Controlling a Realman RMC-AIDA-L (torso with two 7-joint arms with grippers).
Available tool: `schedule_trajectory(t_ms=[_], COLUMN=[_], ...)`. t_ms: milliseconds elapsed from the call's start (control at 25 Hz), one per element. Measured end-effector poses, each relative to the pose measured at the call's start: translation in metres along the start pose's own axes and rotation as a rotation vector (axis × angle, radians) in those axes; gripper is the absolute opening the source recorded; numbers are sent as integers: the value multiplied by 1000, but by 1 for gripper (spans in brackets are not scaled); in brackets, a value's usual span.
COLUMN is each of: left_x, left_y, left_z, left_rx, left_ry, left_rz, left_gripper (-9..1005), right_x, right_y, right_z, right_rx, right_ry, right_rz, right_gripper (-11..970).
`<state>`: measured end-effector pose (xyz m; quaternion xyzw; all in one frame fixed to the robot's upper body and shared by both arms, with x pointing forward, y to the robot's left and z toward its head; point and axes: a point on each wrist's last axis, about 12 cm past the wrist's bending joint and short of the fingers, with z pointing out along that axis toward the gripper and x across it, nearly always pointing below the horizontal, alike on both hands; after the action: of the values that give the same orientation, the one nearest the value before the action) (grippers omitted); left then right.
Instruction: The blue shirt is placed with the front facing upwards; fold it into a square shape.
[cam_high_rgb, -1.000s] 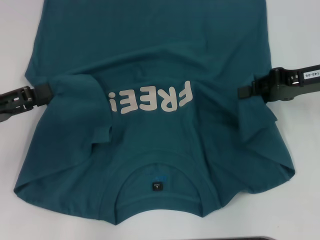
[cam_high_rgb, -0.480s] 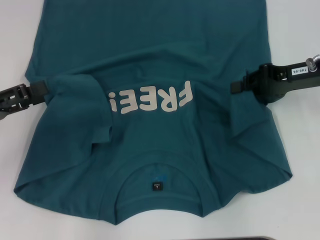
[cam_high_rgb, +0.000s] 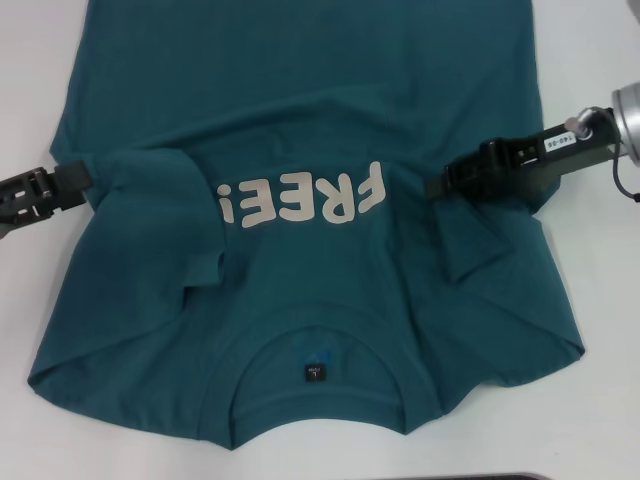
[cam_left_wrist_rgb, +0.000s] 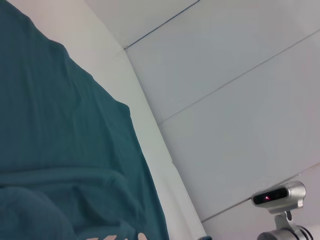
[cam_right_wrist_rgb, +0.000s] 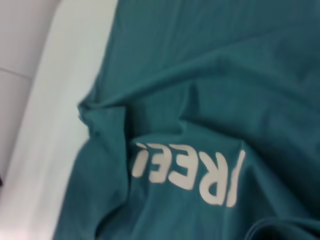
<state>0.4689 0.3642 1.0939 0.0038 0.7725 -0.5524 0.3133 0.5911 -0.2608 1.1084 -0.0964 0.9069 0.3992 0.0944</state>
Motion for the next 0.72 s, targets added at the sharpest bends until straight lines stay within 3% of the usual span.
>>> schedule_trajectory(t_ms=[240, 360, 720], left_x=[1, 1, 1], left_y=[0, 1, 1], left_z=[-1, -3, -3], left_rx=[-2, -4, -7], left_ry=[-6, -14, -18], left_rz=[-2, -3, -5], left_gripper=[842, 843, 842], right_x=[-13, -21, -36], right_y=[8, 13, 30], right_z=[-1, -7, -30], right_rx=[62, 105, 148], right_ry=[35, 52, 14], right_rz=[-56, -103, -239], right_gripper=[440, 687, 789])
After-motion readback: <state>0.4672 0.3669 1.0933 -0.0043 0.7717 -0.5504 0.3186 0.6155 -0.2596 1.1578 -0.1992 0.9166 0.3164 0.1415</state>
